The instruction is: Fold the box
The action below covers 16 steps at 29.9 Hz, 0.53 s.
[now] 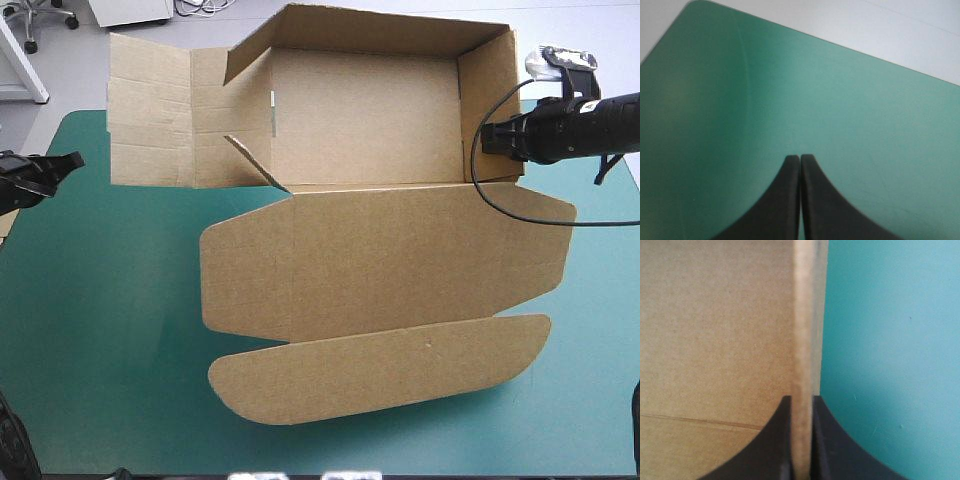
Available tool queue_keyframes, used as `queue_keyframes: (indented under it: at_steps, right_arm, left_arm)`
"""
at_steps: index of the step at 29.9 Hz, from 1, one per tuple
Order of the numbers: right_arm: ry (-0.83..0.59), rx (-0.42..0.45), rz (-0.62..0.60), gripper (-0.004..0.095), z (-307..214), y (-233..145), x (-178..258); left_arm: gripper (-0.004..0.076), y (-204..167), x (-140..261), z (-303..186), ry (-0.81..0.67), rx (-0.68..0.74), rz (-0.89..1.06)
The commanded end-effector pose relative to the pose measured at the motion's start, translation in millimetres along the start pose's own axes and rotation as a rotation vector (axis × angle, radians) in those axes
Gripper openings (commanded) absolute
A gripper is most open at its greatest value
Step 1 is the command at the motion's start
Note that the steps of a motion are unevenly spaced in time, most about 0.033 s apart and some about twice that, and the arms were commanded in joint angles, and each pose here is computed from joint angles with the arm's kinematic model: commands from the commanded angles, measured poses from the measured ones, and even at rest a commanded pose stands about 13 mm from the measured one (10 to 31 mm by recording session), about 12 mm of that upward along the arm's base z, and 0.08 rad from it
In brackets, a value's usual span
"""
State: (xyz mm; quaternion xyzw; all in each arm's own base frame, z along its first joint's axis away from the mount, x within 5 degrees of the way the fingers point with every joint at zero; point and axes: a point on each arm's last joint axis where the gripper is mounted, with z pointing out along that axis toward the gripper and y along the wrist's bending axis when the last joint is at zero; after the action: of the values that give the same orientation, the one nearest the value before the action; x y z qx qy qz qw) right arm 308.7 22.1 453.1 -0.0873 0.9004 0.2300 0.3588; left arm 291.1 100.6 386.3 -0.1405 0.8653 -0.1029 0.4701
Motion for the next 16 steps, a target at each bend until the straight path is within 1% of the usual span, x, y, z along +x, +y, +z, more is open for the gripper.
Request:
queue_keyframes:
  at_steps: [1,4,6,10,13,16]
  right_arm:
    - [-0.085,-0.096,-0.006,-0.0019,-22.3,21.2,-5.0]
    - [-0.08,-0.11,-0.013,-0.0017,-20.6,25.4,-4.7]
    - [-0.072,-0.126,-0.028,-0.0017,-18.0,31.4,-4.1]
    - [-0.048,-0.165,-0.072,-0.0017,-11.3,47.7,-1.6]
    - [-0.04,-0.178,-0.085,-0.0017,-9.3,53.1,-0.6]
    - [-0.041,-0.179,-0.086,-0.0017,-9.1,53.6,-0.7]
  left_arm:
    - [-0.0002,-7.5,-12.7,-4.7,-0.076,0.066,-0.024]
    - [-0.0002,-6.0,-11.9,3.4,-0.065,0.091,-0.029]
    - [-0.0002,-7.8,-10.3,8.4,-0.05,0.139,-0.043]
    - [-0.0002,-17.8,-9.9,14.6,-0.044,0.299,-0.062]
    - [-0.0002,-25.6,-10.0,12.0,-0.043,0.393,-0.055]
    - [-0.0002,-34.0,-7.1,8.2,-0.011,0.483,-0.044]
